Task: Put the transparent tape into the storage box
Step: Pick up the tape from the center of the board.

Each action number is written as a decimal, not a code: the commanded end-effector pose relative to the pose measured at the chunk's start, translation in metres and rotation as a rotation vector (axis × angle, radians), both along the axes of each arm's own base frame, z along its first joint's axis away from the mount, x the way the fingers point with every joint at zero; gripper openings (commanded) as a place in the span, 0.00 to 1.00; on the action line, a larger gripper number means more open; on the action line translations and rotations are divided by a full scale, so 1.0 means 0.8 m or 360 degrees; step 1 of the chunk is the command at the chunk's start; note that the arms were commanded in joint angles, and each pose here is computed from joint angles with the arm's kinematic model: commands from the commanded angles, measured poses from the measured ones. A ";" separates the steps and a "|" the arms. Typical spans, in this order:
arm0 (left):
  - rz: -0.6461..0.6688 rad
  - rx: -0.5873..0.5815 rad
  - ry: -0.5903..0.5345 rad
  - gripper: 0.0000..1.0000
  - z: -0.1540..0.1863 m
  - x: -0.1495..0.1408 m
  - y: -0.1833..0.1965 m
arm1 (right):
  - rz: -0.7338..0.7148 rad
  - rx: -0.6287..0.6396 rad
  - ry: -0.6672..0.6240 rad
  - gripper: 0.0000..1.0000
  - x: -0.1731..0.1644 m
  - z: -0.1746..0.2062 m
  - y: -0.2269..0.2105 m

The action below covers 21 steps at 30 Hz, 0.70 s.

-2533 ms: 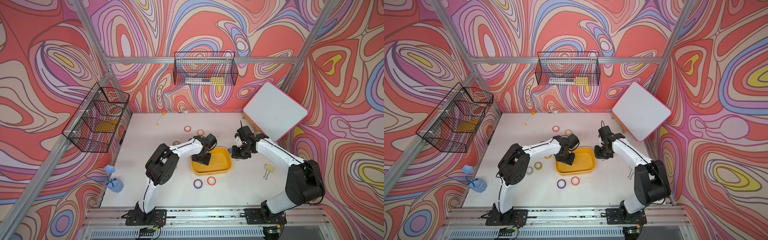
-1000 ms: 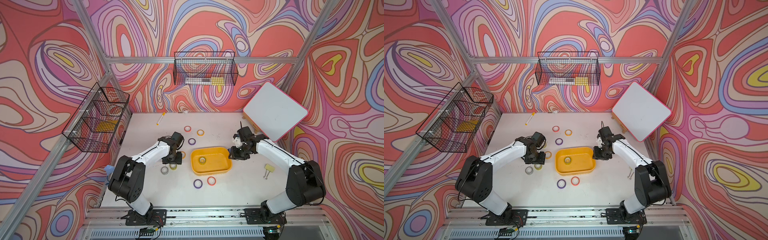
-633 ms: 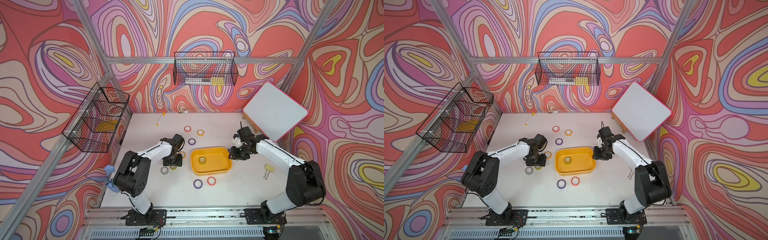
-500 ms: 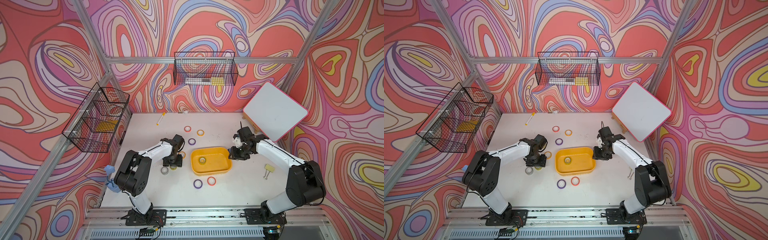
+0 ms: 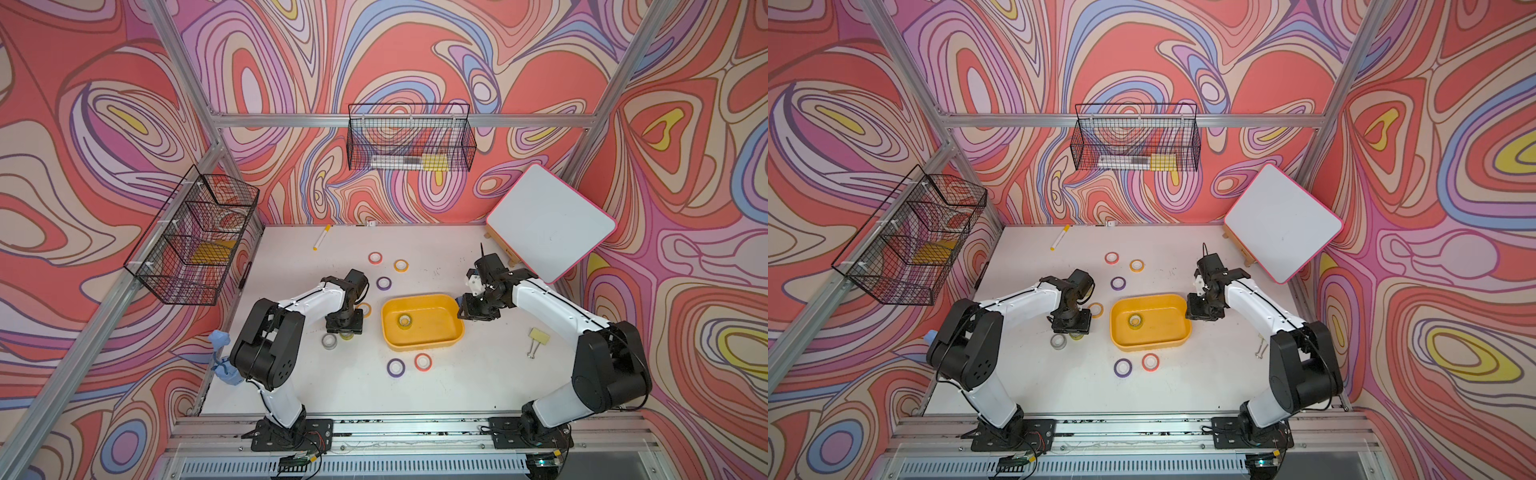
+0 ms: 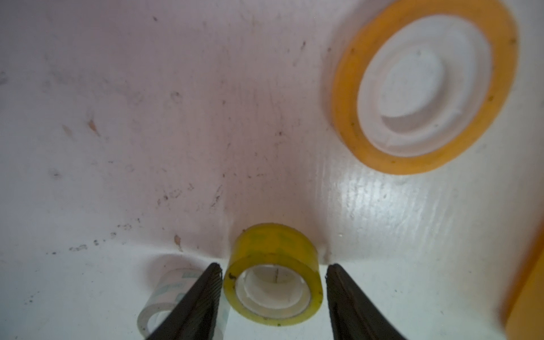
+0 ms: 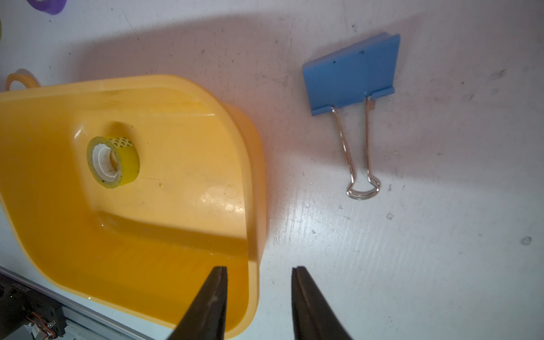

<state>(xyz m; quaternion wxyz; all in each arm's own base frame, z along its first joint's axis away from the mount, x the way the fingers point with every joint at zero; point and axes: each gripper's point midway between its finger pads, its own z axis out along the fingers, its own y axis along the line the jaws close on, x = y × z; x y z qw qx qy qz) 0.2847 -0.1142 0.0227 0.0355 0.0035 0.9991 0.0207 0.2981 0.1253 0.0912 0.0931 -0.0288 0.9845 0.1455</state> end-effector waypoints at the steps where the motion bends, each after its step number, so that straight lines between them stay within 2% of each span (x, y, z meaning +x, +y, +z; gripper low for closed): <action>1: -0.0010 0.0021 0.0014 0.58 -0.005 0.000 0.004 | -0.0006 0.0008 -0.0047 0.37 0.005 0.013 -0.001; 4: -0.0012 0.0011 0.0007 0.54 -0.003 0.001 0.003 | -0.0007 0.0005 -0.0045 0.36 0.004 0.013 -0.002; 13: -0.0012 -0.0004 -0.0040 0.53 0.017 0.004 0.002 | -0.0010 0.0002 -0.0051 0.36 0.003 0.014 -0.003; 21: 0.0003 -0.0061 -0.0162 0.53 0.068 0.005 -0.002 | -0.0011 0.0008 -0.0055 0.35 0.004 0.016 -0.002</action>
